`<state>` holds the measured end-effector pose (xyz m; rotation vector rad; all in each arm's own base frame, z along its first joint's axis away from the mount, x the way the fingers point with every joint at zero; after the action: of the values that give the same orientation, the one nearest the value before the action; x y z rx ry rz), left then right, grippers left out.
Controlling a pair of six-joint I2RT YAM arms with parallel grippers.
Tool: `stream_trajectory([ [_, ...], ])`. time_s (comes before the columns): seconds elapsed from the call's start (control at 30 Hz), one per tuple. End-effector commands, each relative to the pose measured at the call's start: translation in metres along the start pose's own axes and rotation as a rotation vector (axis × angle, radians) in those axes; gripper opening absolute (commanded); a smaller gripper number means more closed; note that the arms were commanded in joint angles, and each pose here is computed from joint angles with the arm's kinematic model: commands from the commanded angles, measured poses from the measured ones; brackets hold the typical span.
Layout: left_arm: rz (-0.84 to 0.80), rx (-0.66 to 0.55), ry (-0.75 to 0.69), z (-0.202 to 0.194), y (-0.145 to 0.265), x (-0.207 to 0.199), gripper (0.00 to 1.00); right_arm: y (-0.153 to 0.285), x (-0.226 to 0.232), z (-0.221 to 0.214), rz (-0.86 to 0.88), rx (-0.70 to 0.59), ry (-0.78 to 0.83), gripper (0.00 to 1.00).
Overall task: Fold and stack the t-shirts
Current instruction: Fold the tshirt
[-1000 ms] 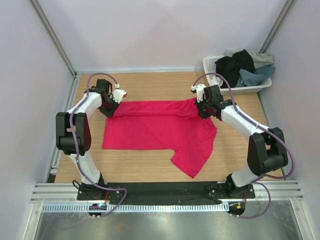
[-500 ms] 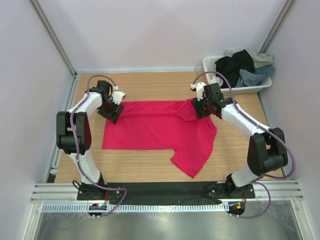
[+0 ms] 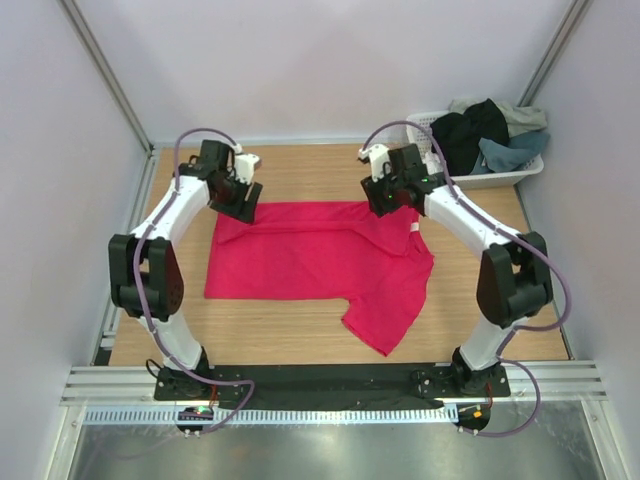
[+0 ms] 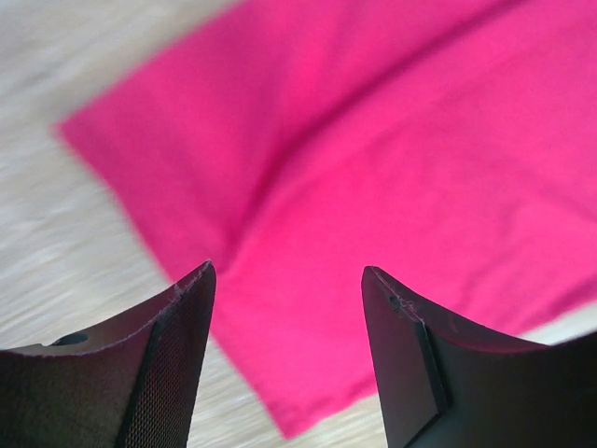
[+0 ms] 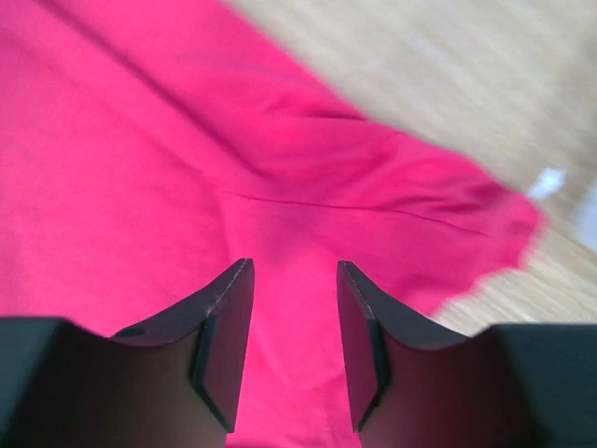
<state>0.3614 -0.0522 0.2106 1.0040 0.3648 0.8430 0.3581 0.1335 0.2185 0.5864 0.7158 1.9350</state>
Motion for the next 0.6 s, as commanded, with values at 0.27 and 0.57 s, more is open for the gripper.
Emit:
stream_trajectory([
  [0.27, -0.243, 0.105, 0.025, -0.025, -0.029, -0.045, 0.63, -0.033, 0.033, -0.041, 0.175, 0.217, 0.04, 0.41],
  [0.57, -0.25, 0.139, 0.047, -0.028, -0.04, -0.045, 0.61, -0.043, 0.028, -0.071, 0.167, 0.325, 0.051, 0.39],
])
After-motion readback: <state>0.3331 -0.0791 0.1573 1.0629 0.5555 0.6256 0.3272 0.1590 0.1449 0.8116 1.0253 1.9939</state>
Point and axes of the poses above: each gripper's point midway between its finger pads, its own y axis back along the fingers, its own x axis along the line the jaws close on, z = x × y, the point moved 10 cm from there along y, back along the fingers, and after that the axes turned 15 degrees about -y, right-handed, at the moved point
